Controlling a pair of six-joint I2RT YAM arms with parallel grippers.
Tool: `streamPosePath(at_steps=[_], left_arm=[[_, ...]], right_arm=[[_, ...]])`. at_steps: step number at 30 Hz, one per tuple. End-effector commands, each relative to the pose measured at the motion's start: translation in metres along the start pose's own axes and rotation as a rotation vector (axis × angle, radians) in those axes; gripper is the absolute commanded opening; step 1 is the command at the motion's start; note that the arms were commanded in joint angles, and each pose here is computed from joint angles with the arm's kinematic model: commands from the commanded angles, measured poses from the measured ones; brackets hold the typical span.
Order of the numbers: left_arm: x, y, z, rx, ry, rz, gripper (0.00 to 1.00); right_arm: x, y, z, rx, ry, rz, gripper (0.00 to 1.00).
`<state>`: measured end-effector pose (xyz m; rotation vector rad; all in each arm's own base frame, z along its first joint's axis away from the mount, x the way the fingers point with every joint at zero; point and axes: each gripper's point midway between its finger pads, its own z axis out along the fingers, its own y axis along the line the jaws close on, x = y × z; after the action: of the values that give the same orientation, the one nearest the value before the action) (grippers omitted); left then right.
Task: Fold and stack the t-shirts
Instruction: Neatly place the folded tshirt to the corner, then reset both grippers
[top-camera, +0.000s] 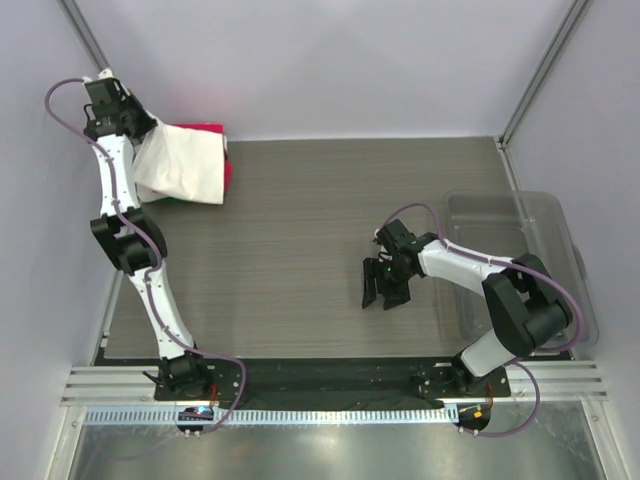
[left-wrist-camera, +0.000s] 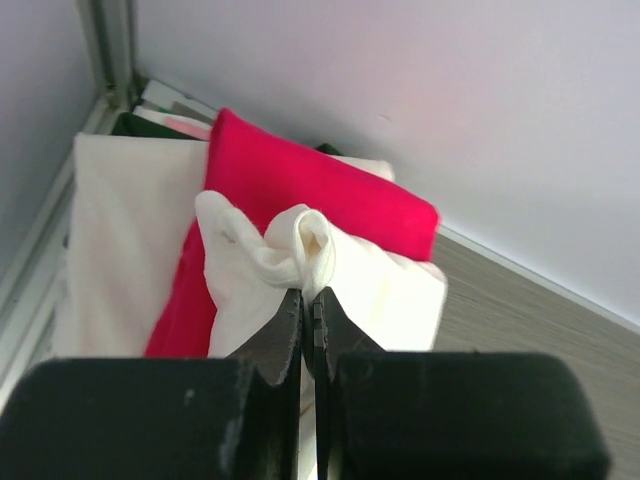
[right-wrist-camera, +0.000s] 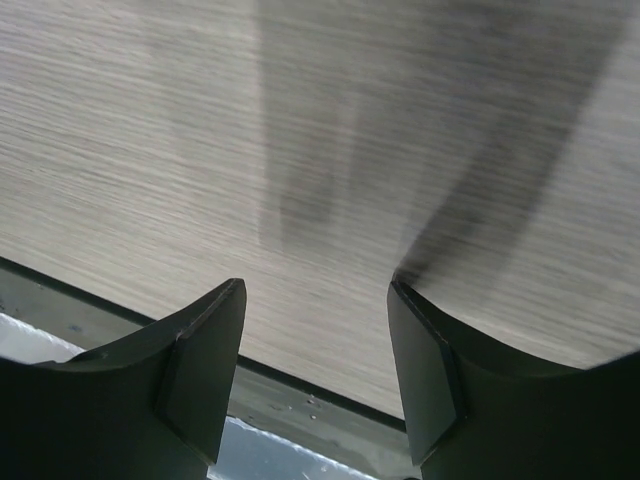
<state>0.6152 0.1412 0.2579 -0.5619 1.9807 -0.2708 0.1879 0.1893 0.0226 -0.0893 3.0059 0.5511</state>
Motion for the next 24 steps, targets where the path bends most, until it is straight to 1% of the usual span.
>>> streamPosePath(at_steps=[1, 3, 5, 7, 8, 9, 10, 11, 12, 13, 14, 15, 16, 18, 19, 20, 23, 24], left_arm=[[-0.043, 0.02, 0.001, -0.068, -0.154, 0.074, 0.0], [-0.047, 0.025, 0.0, -0.1, -0.169, 0.098, 0.0], [-0.051, 0.039, -0.002, -0.18, -0.189, 0.103, 0.01], [-0.054, 0.053, -0.007, -0.264, -0.203, 0.107, 0.06], [-0.055, 0.059, -0.009, -0.298, -0.209, 0.109, 0.12], [-0.055, 0.063, -0.011, -0.324, -0.211, 0.107, 0.27], [-0.053, 0.067, -0.012, -0.344, -0.208, 0.107, 0.33], [-0.057, 0.072, -0.017, -0.383, -0.222, 0.105, 0.38], [-0.059, 0.072, -0.02, -0.389, -0.228, 0.104, 0.46], [-0.065, 0.072, -0.027, -0.412, -0.247, 0.1, 0.5], [-0.069, 0.072, -0.032, -0.427, -0.26, 0.103, 0.67], [-0.066, 0.074, -0.031, -0.433, -0.255, 0.091, 0.73], [-0.062, 0.075, -0.031, -0.441, -0.246, 0.086, 0.76], [-0.06, 0.073, -0.038, -0.446, -0.241, 0.07, 0.77], [-0.052, 0.075, -0.036, -0.455, -0.223, 0.066, 0.78], [-0.057, 0.073, -0.043, -0.456, -0.236, 0.065, 0.79], [-0.052, 0.069, -0.049, -0.447, -0.23, 0.027, 0.81], [-0.047, 0.068, -0.049, -0.438, -0.221, -0.007, 0.82]], right_arm=[[-0.021, 0.017, 0.002, -0.051, -0.041, -0.039, 0.65], [-0.025, 0.02, 0.004, -0.057, -0.039, -0.042, 0.64], [-0.025, 0.02, 0.008, -0.055, -0.026, -0.043, 0.64], [-0.026, 0.02, 0.01, -0.059, -0.021, -0.04, 0.64], [-0.027, 0.021, 0.011, -0.06, -0.02, -0.04, 0.64], [-0.027, 0.022, 0.011, -0.066, -0.021, -0.038, 0.64], [-0.026, 0.022, 0.011, -0.067, -0.02, -0.038, 0.64], [-0.026, 0.022, 0.01, -0.07, -0.022, -0.037, 0.64], [-0.025, 0.022, 0.01, -0.071, -0.02, -0.04, 0.65], [-0.023, 0.021, 0.01, -0.069, -0.017, -0.037, 0.64], [-0.023, 0.022, 0.008, -0.073, -0.025, -0.04, 0.64], [-0.023, 0.021, 0.007, -0.074, -0.027, -0.041, 0.64], [-0.02, 0.02, 0.006, -0.072, -0.022, -0.039, 0.64], [-0.018, 0.02, 0.003, -0.077, -0.031, -0.041, 0.64], [-0.018, 0.021, 0.001, -0.079, -0.035, -0.041, 0.65], [-0.017, 0.021, 0.0, -0.08, -0.036, -0.041, 0.65], [-0.015, 0.022, -0.005, -0.09, -0.05, -0.04, 0.64], [-0.016, 0.023, -0.008, -0.095, -0.06, -0.039, 0.64]])
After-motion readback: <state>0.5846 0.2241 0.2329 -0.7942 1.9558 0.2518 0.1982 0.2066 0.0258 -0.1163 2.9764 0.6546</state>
